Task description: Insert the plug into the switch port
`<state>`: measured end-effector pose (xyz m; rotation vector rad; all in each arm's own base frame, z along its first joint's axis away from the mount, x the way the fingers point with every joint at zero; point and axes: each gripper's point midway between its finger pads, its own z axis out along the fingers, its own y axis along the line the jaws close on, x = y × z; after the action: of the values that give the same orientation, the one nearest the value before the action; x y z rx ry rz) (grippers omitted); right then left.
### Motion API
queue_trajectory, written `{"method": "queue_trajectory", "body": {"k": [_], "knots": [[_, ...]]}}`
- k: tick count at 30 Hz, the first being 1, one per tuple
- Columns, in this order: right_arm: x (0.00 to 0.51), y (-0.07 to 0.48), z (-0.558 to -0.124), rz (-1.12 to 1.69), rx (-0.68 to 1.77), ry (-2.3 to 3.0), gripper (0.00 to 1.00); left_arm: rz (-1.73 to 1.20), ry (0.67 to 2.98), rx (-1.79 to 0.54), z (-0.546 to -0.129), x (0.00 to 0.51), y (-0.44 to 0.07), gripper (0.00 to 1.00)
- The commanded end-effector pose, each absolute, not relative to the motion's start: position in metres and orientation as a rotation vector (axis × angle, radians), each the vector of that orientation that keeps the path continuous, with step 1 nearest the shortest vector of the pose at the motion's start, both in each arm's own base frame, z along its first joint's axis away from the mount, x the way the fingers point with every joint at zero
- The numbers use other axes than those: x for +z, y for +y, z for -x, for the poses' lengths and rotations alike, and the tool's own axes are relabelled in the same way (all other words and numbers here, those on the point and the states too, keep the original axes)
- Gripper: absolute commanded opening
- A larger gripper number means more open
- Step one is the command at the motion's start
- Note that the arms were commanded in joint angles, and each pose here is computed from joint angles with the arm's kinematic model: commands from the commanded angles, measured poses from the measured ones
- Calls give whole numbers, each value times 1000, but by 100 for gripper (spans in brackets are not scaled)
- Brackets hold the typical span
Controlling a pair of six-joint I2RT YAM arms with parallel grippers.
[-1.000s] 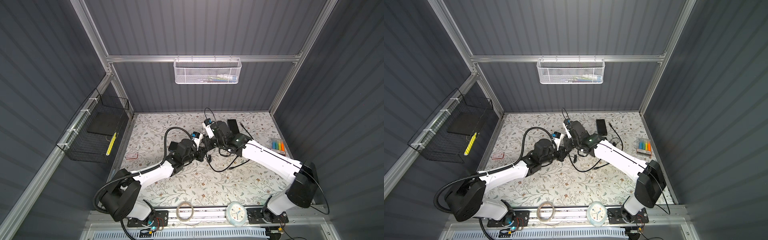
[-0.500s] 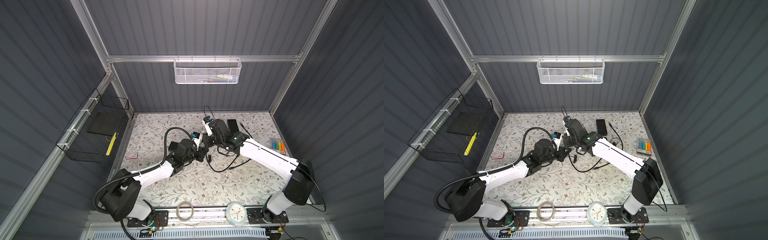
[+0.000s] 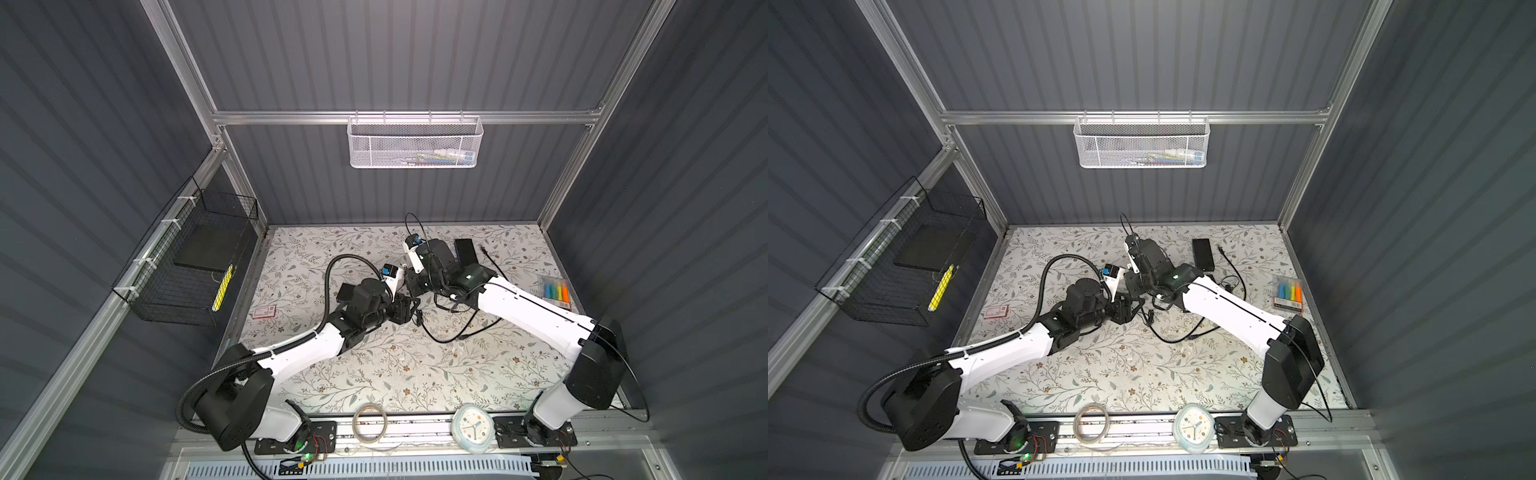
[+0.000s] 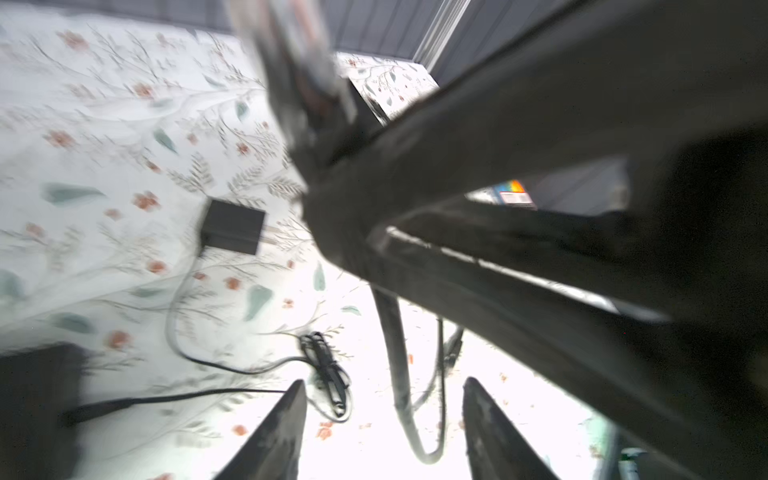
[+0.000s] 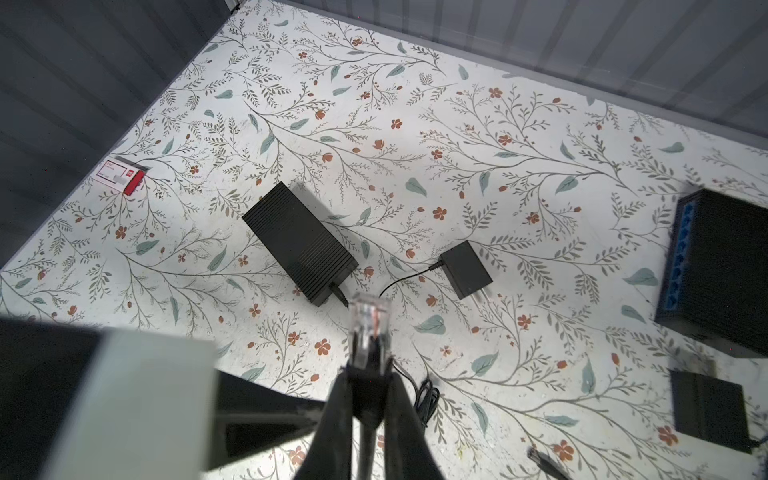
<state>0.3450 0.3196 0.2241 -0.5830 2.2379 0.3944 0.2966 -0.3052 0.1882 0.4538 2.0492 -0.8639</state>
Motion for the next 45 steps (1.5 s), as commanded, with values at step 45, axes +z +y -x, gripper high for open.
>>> {"method": "queue_trajectory", "body": {"k": [45], "knots": [[48, 394, -392, 881, 567, 2511, 0, 239, 2477, -709, -450, 68, -91, 73]]}}
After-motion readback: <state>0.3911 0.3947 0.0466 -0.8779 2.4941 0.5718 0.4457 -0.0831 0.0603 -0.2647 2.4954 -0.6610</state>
